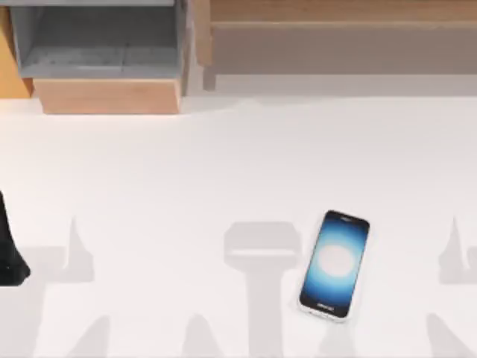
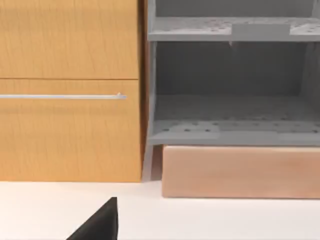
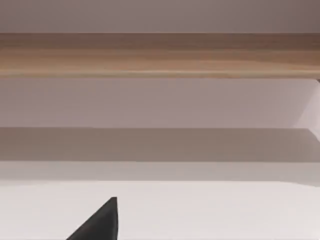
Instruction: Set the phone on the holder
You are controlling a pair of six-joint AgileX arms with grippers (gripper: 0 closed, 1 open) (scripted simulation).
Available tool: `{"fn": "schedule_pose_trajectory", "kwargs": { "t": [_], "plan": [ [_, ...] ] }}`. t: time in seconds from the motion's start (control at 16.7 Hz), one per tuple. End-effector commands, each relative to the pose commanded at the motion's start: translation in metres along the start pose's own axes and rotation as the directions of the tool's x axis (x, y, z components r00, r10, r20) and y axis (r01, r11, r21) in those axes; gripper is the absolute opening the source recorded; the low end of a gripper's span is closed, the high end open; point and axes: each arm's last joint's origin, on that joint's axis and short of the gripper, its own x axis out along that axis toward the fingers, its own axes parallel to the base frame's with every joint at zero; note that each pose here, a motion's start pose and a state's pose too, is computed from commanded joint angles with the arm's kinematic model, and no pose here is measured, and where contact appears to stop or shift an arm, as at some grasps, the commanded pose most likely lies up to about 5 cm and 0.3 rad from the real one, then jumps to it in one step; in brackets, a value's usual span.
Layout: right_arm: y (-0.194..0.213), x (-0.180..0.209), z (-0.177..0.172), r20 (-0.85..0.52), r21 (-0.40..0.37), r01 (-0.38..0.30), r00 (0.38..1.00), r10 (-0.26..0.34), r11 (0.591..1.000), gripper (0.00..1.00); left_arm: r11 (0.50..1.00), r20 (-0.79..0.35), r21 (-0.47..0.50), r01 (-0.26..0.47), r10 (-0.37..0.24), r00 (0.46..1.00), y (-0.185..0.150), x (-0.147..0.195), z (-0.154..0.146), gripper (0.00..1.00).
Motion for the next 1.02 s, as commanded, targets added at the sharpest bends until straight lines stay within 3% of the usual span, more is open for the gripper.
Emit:
{"fn": "schedule_pose_trajectory", "kwargs": {
  "t": [0.24,0.42,0.6,0.72,0.84,1.02],
  "plan": [
    [0.003,0.000,0.006,-0.021,0.027,-0.026,0.999,0.026,0.999,1.00,1.000,0.000,0.000,0.000,0.000,1.000,0.000,0.000,0.000,1.00],
    [0.013,0.003,0.028,-0.108,0.129,-0.100,0.987,0.115,0.987,1.00,1.000,0.000,0.000,0.000,0.000,1.000,0.000,0.000,0.000,1.00],
    [0.030,0.015,0.056,-0.271,0.261,-0.151,0.936,0.223,0.953,1.00,1.000,0.000,0.000,0.000,0.000,1.000,0.000,0.000,0.000,1.00],
    [0.047,0.030,0.073,-0.414,0.339,-0.141,0.866,0.282,0.930,1.00,1.000,0.000,0.000,0.000,0.000,1.000,0.000,0.000,0.000,1.00],
    [0.069,0.052,0.083,-0.572,0.383,-0.090,0.759,0.312,0.919,1.00,1.000,0.000,0.000,0.000,0.000,1.000,0.000,0.000,0.000,1.00],
    [0.110,0.088,0.081,-0.785,0.363,0.033,0.549,0.287,0.931,1.00,1.000,0.000,0.000,0.000,0.000,1.000,0.000,0.000,0.000,1.00]
  ]
}}
